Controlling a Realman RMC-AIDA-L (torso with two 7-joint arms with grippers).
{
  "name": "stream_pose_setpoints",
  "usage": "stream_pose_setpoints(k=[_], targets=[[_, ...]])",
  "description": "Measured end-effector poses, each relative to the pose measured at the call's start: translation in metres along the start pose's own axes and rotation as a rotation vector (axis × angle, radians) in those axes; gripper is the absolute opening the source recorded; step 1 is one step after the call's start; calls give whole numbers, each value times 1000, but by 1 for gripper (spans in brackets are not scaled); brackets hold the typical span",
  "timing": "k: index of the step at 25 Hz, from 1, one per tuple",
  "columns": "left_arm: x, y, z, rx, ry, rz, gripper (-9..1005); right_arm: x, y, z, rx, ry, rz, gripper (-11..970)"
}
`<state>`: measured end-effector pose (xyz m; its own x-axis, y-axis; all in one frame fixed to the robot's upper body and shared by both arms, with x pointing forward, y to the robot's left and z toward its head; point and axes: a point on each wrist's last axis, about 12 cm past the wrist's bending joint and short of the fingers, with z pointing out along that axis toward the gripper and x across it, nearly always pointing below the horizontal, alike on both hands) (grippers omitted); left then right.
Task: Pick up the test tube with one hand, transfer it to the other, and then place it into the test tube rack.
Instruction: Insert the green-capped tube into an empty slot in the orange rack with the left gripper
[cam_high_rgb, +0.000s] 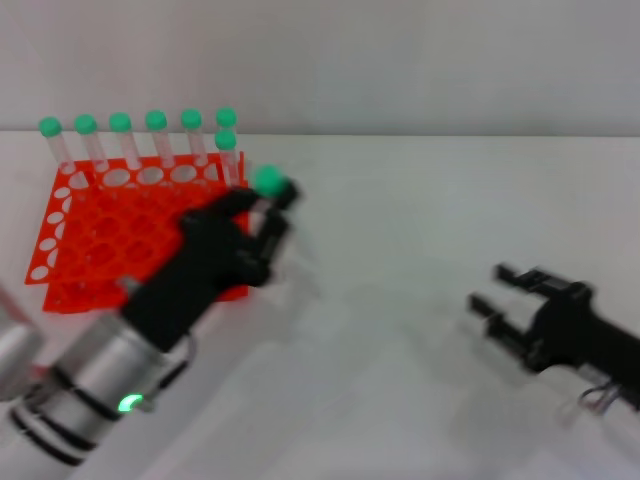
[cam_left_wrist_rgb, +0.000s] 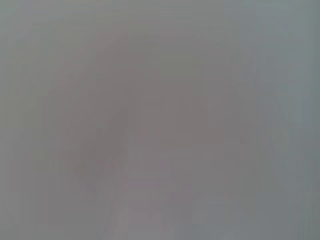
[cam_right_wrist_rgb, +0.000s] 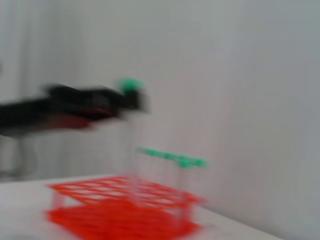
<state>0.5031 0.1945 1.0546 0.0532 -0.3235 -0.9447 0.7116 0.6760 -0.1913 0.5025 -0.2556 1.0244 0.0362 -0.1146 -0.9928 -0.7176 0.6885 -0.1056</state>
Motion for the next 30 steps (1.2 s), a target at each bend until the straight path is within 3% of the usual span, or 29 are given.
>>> stream_pose_setpoints(k=[8,10,14,17,21,22,30], targets=[[-14,50,-39,-313,-68,118,216,7,-55,-40,428,-9,95,613],[-18,61,-40,-366,-71,137,216,5,-61,-44,473,-25,102,620],[-24,80,-28,-446,-54,186,217,2,-66,-45,495,-43,98,635],[-28,99,-2,-501,4,192,217,0,-67,-41,490,-49,94,647],[-28,104,13,-508,43,184,217,-1,-67,-37,478,-52,92,654],[-26,107,26,-506,87,179,217,-1,-67,-37,477,-51,90,654],[-22,106,45,-473,161,189,218,-1,-66,-36,475,-38,61,652]])
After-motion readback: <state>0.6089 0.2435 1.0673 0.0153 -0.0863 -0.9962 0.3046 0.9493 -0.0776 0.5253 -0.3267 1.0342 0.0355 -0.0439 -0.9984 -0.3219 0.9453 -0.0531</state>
